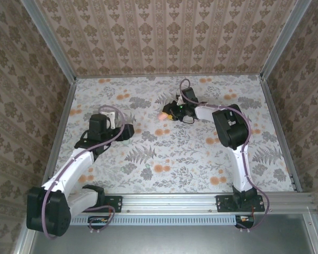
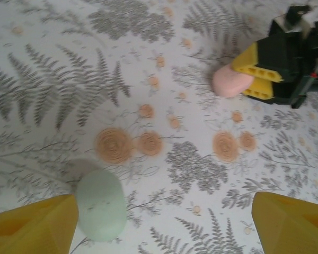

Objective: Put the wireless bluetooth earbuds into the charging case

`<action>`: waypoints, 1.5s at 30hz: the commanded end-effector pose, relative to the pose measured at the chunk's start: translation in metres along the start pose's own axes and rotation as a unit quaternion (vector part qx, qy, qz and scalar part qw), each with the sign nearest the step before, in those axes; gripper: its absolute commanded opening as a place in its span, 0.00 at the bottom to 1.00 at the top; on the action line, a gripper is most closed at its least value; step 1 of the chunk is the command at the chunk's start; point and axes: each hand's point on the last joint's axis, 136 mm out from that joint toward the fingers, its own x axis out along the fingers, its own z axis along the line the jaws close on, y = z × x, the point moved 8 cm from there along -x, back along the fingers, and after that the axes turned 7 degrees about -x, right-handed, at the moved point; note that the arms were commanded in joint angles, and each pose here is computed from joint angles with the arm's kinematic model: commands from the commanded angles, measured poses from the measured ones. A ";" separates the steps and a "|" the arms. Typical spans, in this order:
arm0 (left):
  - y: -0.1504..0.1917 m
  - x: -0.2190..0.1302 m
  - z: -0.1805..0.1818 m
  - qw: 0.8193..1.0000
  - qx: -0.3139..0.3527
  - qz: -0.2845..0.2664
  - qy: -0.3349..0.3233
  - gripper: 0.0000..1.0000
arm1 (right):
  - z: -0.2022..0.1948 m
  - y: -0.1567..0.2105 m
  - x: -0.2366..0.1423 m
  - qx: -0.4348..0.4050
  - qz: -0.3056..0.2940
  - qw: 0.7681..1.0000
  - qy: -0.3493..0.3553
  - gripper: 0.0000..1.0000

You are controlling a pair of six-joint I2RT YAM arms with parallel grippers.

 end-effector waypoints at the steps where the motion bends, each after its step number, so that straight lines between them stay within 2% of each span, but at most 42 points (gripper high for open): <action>1: 0.007 0.001 0.018 0.998 -0.048 0.022 -0.033 0.86 | -0.003 -0.003 0.000 -0.020 0.007 1.000 0.021 0.41; 4: 0.009 0.000 0.028 0.996 -0.066 0.030 -0.055 0.85 | -0.002 -0.001 -0.010 -0.031 0.009 0.998 0.057 0.51; 7: 0.011 -0.001 0.036 0.992 -0.082 0.038 -0.084 0.82 | -0.003 0.001 -0.032 -0.047 -0.008 0.989 0.139 0.59; 10: 0.014 0.000 0.044 0.986 -0.107 0.060 -0.112 0.79 | 0.001 0.002 -0.051 -0.065 -0.018 0.980 0.185 0.63; 14: 0.018 0.004 0.046 0.981 -0.114 0.095 -0.124 0.77 | 0.015 0.004 -0.076 -0.091 -0.031 0.973 0.210 0.64; 23: 0.033 0.034 0.027 0.973 -0.068 0.186 -0.123 0.77 | 0.032 0.042 -0.132 -0.115 -0.063 0.973 0.189 0.66; 35: 0.040 0.077 0.043 0.958 -0.030 0.227 -0.172 0.75 | 0.029 0.108 -0.204 -0.126 -0.110 0.969 0.180 0.68; 39: 0.037 0.087 0.044 0.957 -0.023 0.231 -0.172 0.68 | 0.033 0.115 -0.218 -0.128 -0.130 0.967 0.175 0.68; 45: 0.030 0.092 0.037 0.962 -0.002 0.231 -0.148 0.50 | 0.039 0.116 -0.225 -0.128 -0.141 0.967 0.166 0.68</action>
